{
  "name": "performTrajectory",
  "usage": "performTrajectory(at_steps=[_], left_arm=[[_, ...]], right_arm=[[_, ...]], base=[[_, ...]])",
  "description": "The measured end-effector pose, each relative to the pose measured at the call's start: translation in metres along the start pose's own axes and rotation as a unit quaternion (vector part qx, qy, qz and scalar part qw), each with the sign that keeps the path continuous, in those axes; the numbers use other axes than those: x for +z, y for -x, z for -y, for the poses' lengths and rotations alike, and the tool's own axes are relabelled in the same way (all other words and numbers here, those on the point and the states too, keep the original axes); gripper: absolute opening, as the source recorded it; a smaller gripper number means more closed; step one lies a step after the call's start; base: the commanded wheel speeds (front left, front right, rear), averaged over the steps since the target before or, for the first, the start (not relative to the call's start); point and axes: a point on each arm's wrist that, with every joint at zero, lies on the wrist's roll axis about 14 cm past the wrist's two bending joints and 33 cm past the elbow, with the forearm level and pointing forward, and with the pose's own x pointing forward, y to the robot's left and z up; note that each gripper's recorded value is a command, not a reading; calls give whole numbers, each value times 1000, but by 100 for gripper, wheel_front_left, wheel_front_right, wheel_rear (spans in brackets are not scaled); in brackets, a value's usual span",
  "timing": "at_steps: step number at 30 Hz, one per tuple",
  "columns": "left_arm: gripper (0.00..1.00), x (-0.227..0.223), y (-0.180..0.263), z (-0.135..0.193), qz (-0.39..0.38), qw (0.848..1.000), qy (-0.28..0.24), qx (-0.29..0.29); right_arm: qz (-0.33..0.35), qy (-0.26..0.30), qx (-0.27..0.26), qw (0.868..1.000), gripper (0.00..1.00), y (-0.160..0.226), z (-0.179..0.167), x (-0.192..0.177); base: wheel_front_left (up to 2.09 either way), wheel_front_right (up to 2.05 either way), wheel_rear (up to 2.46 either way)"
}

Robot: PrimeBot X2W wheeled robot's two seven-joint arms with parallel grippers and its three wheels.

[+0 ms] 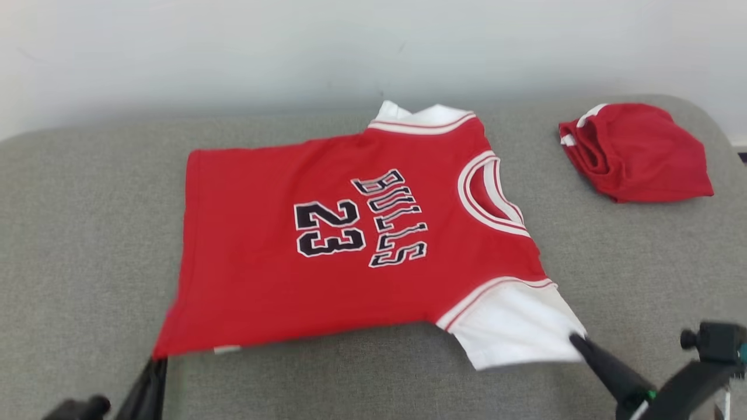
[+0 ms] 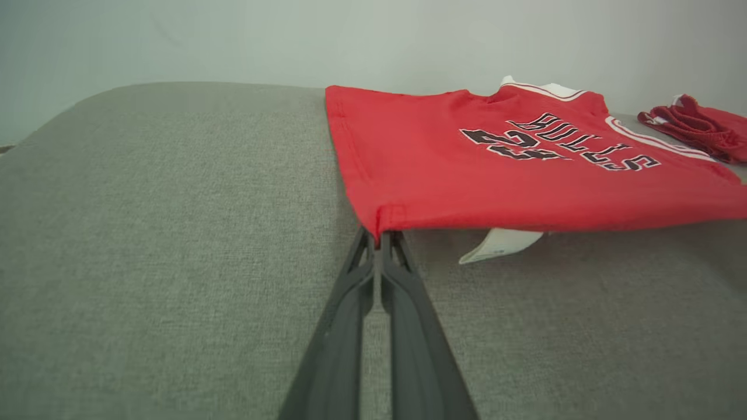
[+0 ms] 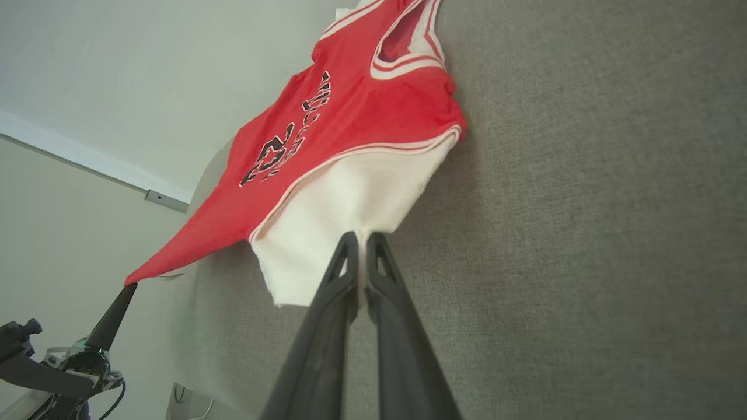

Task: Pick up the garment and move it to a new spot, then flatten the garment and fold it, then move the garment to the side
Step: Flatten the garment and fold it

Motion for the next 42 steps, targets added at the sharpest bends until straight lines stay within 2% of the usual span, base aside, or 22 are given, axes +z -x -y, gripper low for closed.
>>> performTrajectory(at_steps=[6,9,15,22,32,42], left_arm=[[0,-21,24,-5,-26,999,7,21],[0,-30,36,-6,-36,999,12,31],[0,-34,48,-20,-43,998,-5,51],[0,-36,43,-20,-44,998,-6,48],[0,-13,2,-16,-10,999,-34,10],[0,-20,-41,-12,-31,998,-54,-25]], right_arm=[[-38,-16,-10,999,0,19,0,-29],[-77,-37,-6,996,0,28,-6,-55],[-128,-64,6,990,0,37,-19,-84],[-83,-46,1,995,0,25,-18,-60],[21,3,-2,1000,0,-13,-18,5],[39,38,-11,998,0,-58,-13,49]], base=[[0,0,0],[0,0,0],[0,0,0],[0,0,0],[0,0,0],[0,0,0]])
